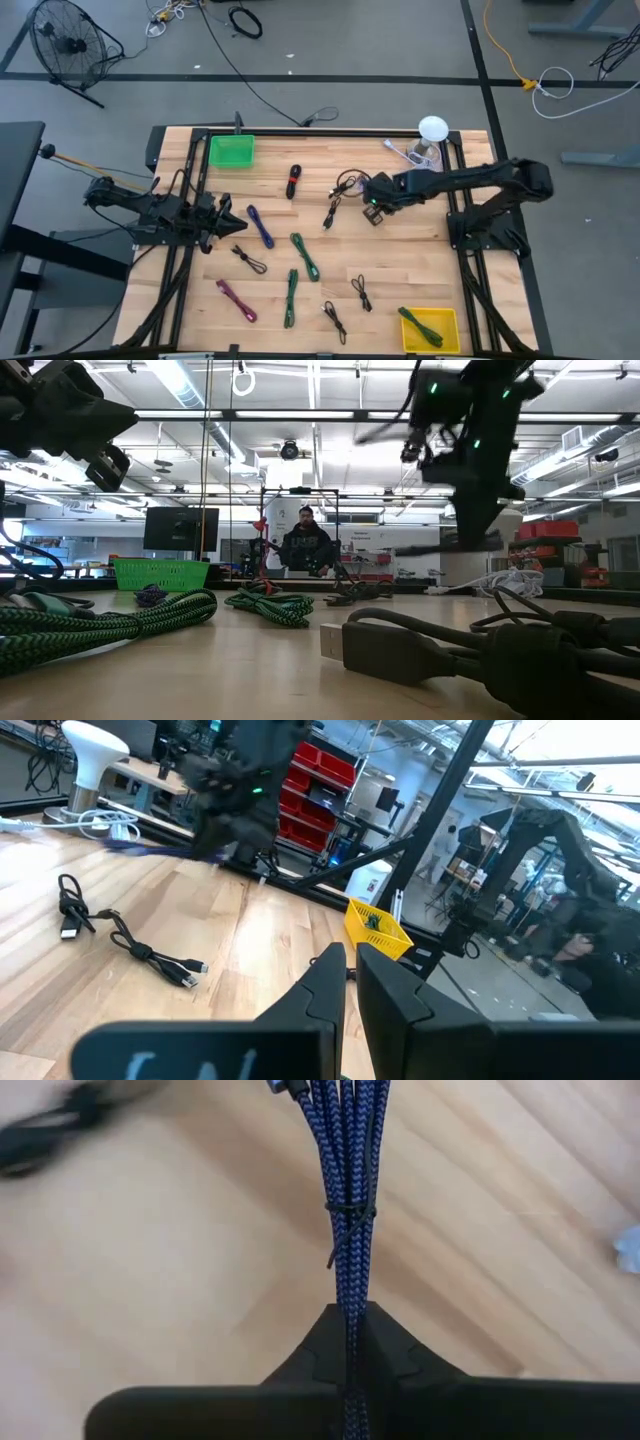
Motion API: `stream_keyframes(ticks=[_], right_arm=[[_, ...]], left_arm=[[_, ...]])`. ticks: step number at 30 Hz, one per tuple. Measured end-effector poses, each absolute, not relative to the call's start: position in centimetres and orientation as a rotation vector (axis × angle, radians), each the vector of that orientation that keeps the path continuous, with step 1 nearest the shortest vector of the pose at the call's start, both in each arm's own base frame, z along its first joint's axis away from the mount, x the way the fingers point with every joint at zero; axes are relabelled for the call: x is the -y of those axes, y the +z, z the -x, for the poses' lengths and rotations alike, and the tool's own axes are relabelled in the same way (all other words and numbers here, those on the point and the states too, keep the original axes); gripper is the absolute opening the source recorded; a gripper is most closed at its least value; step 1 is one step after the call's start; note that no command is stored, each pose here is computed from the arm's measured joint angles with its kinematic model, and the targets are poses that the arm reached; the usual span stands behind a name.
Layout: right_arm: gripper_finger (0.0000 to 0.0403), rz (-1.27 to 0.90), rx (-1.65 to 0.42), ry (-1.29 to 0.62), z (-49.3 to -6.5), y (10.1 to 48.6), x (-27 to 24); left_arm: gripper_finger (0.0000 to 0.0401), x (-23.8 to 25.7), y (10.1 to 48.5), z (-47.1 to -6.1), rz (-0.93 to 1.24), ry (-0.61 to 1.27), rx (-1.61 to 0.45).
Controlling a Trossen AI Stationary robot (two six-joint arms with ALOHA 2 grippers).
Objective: Pick & Place USB Port
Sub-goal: Put the blue charger cable into the yellow bin
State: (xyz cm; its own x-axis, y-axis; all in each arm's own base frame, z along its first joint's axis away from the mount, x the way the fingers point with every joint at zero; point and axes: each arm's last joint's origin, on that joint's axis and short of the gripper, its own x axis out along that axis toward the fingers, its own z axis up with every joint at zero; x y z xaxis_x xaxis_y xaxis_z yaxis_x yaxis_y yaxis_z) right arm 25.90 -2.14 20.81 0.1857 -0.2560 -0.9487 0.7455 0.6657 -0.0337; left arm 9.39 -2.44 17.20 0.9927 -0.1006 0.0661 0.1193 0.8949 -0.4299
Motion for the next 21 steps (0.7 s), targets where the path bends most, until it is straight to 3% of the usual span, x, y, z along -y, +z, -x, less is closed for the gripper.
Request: stream_keyframes(ticks=[10, 21], right_arm=[[0.0006, -0.494, -1.104, -0.537, -22.8, 24.3, -5.7], [0.0006, -0.556, -1.095, -0.417, -18.3, 24.9, -13.6]], left_arm=[[0.0032, 2.4, 17.2, -9.4, 0.452, -0.114, 0.042], [0.0032, 2.4, 17.2, -9.4, 0.458, -0.114, 0.04]])
